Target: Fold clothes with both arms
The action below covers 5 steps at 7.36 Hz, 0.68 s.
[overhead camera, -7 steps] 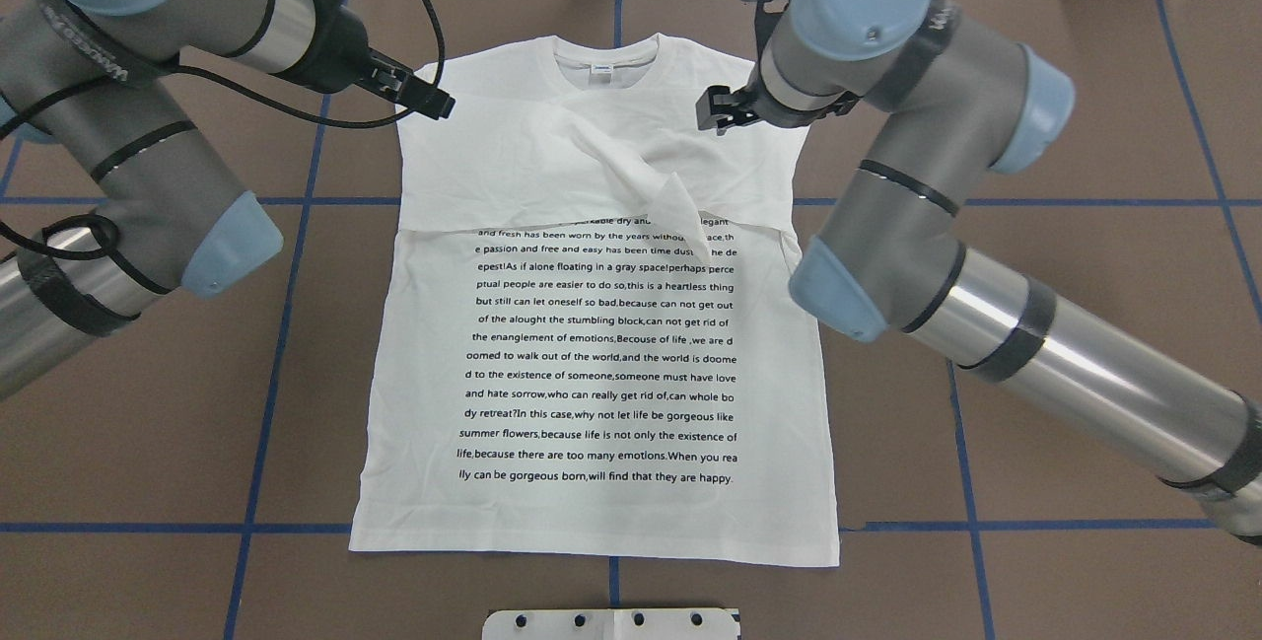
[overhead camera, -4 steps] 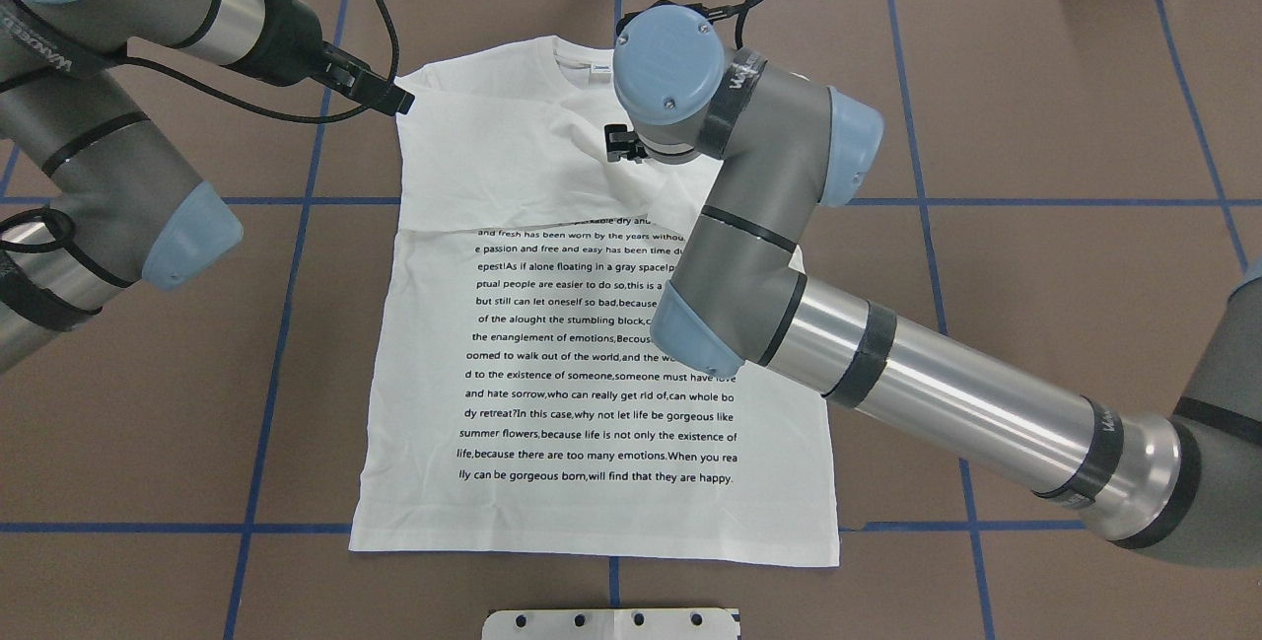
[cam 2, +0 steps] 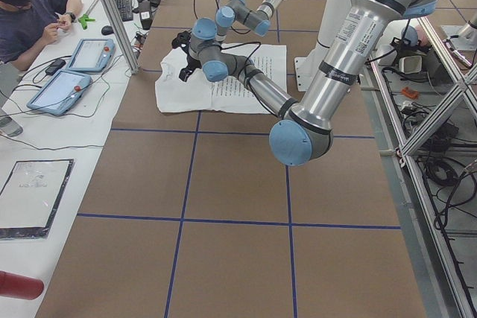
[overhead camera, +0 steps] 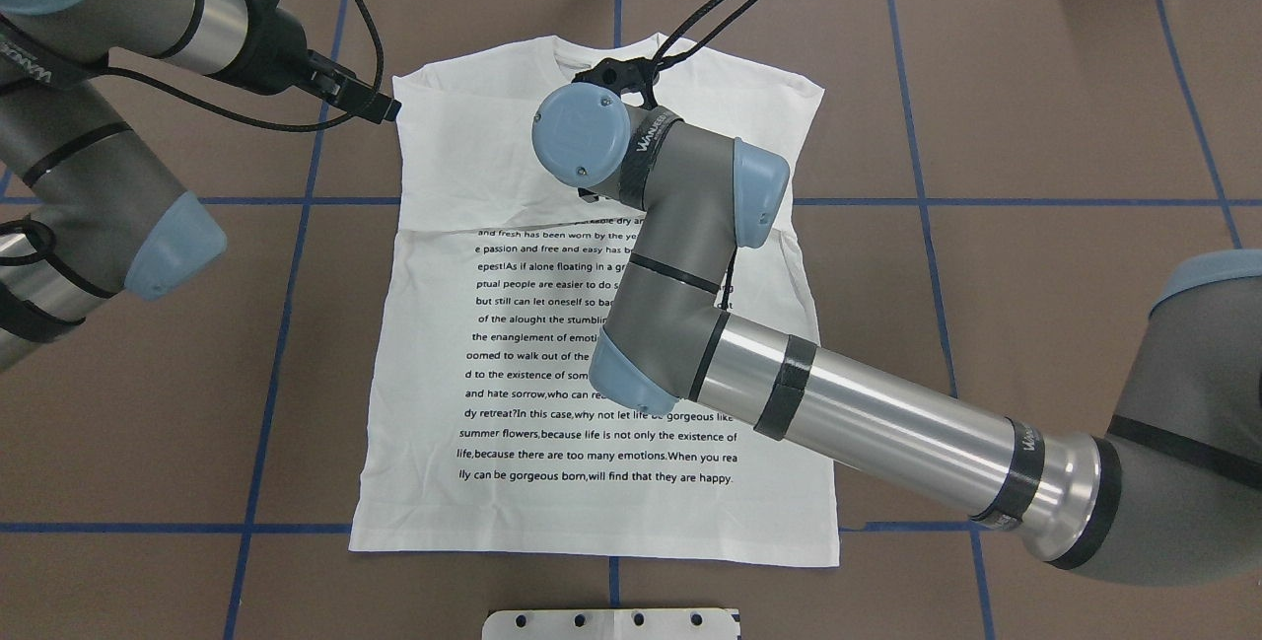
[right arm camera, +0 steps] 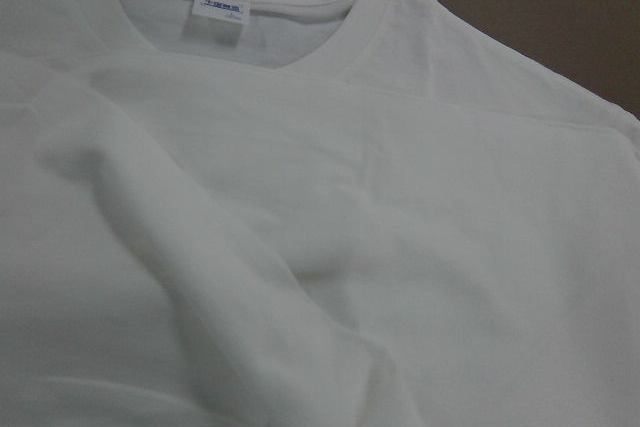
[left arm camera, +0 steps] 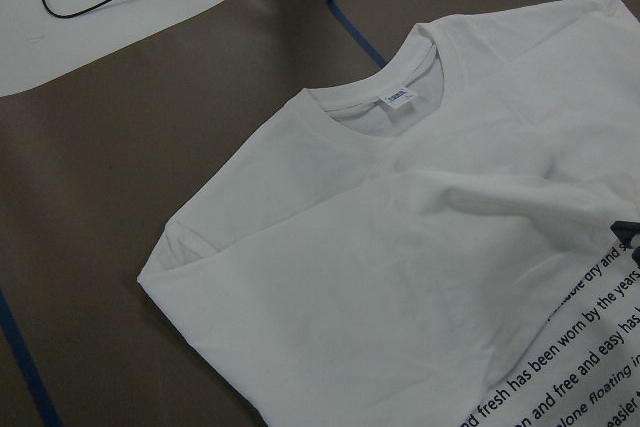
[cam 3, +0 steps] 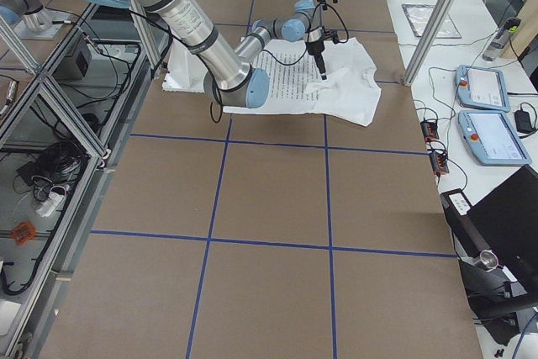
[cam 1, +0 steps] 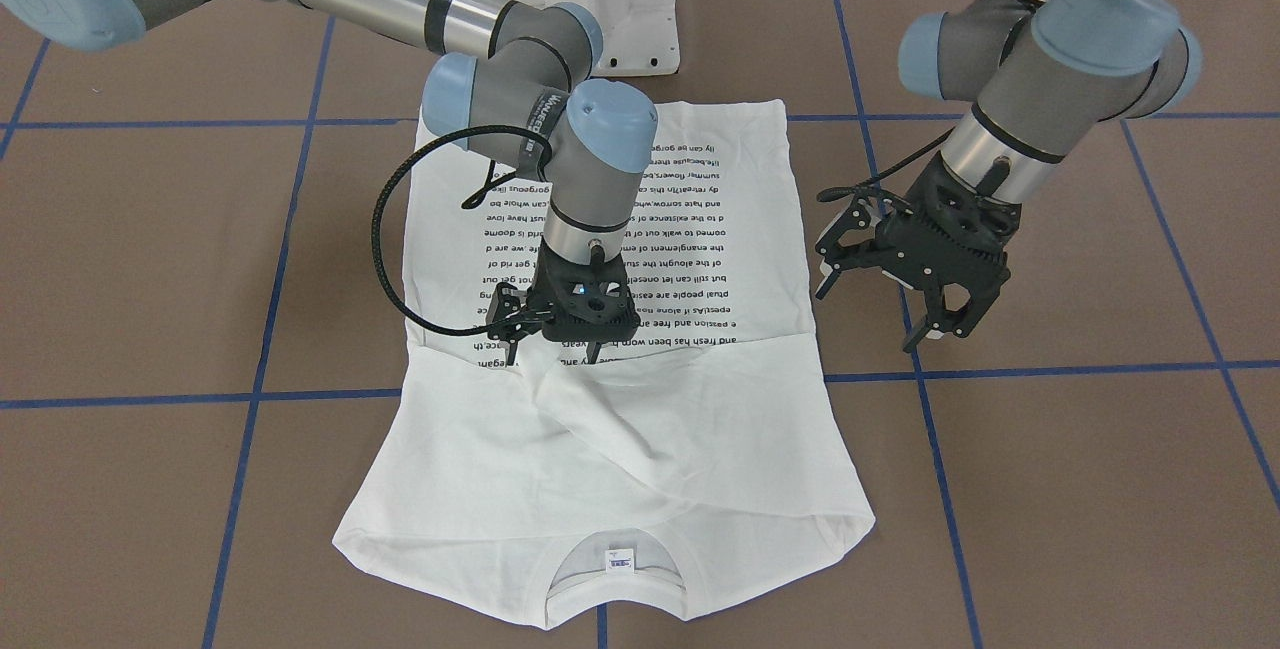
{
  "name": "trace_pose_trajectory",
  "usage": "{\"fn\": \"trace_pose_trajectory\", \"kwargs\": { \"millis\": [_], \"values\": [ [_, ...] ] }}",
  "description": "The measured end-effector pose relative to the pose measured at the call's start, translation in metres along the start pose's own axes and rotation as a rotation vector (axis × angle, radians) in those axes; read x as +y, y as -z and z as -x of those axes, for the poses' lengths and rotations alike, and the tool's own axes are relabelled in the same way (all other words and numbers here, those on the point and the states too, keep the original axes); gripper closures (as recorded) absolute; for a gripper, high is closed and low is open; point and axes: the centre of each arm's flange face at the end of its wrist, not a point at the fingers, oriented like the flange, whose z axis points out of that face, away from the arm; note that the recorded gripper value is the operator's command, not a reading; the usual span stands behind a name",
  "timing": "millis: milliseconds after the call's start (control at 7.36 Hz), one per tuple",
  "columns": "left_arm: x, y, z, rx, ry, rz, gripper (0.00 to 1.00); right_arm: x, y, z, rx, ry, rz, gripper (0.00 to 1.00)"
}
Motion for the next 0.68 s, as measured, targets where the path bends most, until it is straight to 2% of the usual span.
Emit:
{"fn": "trace_pose_trajectory", "kwargs": {
  "millis": [408, 679],
  "values": [
    [0.001, 0.000, 0.000, 0.001, 0.002, 0.000, 0.00, 0.014, -0.020, -0.009, 0.102, 0.090, 0.034, 0.01],
    [0.001, 0.000, 0.000, 0.000, 0.004, 0.001, 0.00, 0.016, -0.031, -0.018, 0.143, 0.150, 0.031, 0.03]
  ]
}}
